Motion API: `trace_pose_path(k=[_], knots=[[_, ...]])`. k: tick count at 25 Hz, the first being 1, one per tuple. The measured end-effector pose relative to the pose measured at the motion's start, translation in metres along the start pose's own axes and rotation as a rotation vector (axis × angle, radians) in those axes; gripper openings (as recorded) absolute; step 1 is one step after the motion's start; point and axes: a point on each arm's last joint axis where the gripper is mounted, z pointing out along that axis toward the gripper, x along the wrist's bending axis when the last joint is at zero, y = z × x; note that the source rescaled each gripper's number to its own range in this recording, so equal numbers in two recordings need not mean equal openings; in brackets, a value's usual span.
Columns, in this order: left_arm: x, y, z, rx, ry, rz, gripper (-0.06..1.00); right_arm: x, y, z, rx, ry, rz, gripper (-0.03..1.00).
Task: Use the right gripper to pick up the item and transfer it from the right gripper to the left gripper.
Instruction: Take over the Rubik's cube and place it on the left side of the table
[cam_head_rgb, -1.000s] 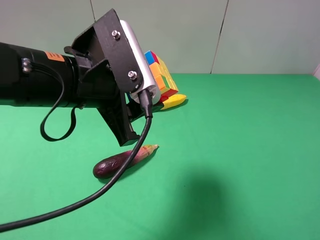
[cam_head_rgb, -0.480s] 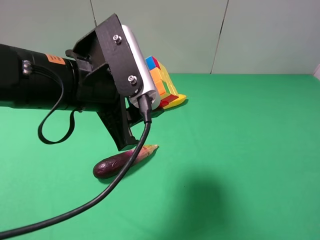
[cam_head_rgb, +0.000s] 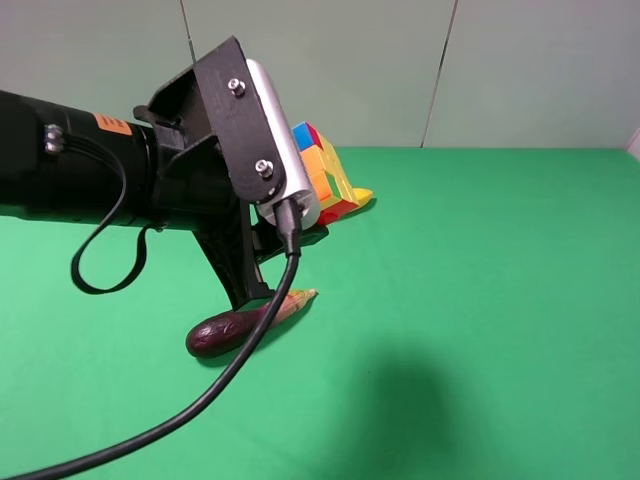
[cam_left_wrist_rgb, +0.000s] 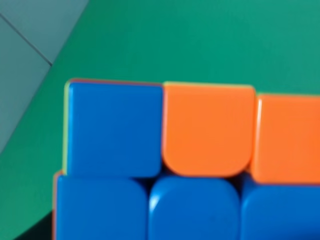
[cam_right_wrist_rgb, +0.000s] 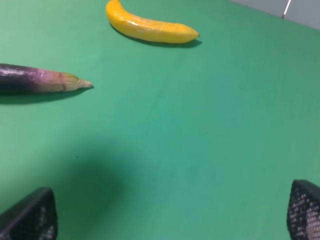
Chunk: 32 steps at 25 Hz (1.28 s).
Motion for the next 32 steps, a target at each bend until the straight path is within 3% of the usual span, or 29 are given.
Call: trace_pose_path(k=[9, 22, 32], knots=[[-0.0006, -0.0002, 0.0, 0.002, -0.006, -0.001, 0.01, 0.0003, -0.0001, -0.0005, -0.005, -0.018, 0.012, 0.99], [-0.0007, -0.0003, 0.0, 0.003, -0.007, -0.002, 0.01, -0.0007, 0.0007, 0.001, 0.0, -0.254, 0.136, 0.99], [-0.0008, -0.0003, 0.0, 0.003, -0.008, -0.003, 0.01, 0.0022, -0.0019, -0.0038, -0.04, -0.297, 0.15, 0.99]])
